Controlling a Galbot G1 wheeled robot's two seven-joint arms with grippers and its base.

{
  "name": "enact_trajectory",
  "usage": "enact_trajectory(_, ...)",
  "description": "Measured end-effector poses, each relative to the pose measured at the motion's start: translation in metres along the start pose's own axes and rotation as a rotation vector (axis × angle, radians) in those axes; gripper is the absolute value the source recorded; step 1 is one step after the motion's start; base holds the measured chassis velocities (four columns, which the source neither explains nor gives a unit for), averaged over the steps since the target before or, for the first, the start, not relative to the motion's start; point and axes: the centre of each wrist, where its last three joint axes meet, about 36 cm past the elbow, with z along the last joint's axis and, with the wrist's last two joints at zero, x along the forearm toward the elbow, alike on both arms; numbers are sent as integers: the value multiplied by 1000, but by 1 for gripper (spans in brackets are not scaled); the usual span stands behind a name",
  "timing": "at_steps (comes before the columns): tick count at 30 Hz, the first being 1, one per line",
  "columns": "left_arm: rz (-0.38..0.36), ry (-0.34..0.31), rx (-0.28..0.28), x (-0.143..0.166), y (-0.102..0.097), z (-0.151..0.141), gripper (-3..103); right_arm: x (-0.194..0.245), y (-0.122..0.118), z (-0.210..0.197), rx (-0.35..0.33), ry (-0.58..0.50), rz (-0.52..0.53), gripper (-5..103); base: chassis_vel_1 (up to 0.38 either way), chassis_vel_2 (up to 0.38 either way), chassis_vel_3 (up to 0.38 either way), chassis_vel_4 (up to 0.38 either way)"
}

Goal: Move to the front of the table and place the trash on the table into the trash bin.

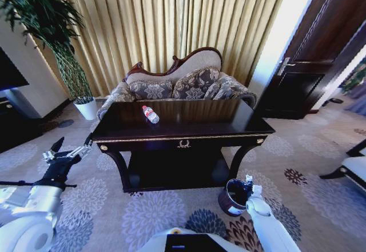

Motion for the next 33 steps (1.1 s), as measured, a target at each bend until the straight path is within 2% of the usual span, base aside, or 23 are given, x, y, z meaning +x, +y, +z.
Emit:
enact_trajectory(1,0,0,0,0,0,0,100,0,0,0,0,0,0,8,0,0,0,0)
enact_trajectory(4,1,-1,1,0,0,0,100,3,1,-5,-1,-21,-3,24,0,0,0,0)
enact_trajectory(6,1,-1,2,0,0,0,100,3,2,-6,-2,-24,-3,24,0,0,0,0)
enact_trajectory(7,2,-1,3,0,-1,0,100,4,1,-6,-3,-26,-3,29,0,0,0,0)
enact_trajectory(8,2,-1,4,0,-1,1,100,4,1,-7,-5,-27,-3,40,0,0,0,0)
enact_trajectory(10,3,-1,4,0,-1,0,100,5,0,-6,-5,-27,-2,40,0,0,0,0)
enact_trajectory(14,3,0,4,0,-1,1,100,6,-3,-4,-7,-29,2,61,0,0,0,0)
enact_trajectory(16,3,0,4,0,-1,1,100,6,-4,-4,-8,-30,3,61,0,0,0,0)
enact_trajectory(20,4,1,6,0,-1,1,100,6,-5,-6,-11,-35,5,84,0,0,0,0)
enact_trajectory(21,4,1,6,0,-1,1,100,6,-5,-6,-11,-35,5,84,0,0,0,0)
enact_trajectory(23,5,0,5,-1,-1,1,100,7,-5,-7,-13,-40,5,94,0,0,0,0)
enact_trajectory(25,5,0,5,-1,-1,1,100,7,-5,-7,-13,-41,4,94,0,0,0,0)
enact_trajectory(27,4,0,4,0,-1,1,100,7,-5,-9,-14,-44,4,99,0,0,0,0)
enact_trajectory(33,4,-1,4,0,-1,1,100,8,-4,-9,-19,-46,2,100,0,0,0,0)
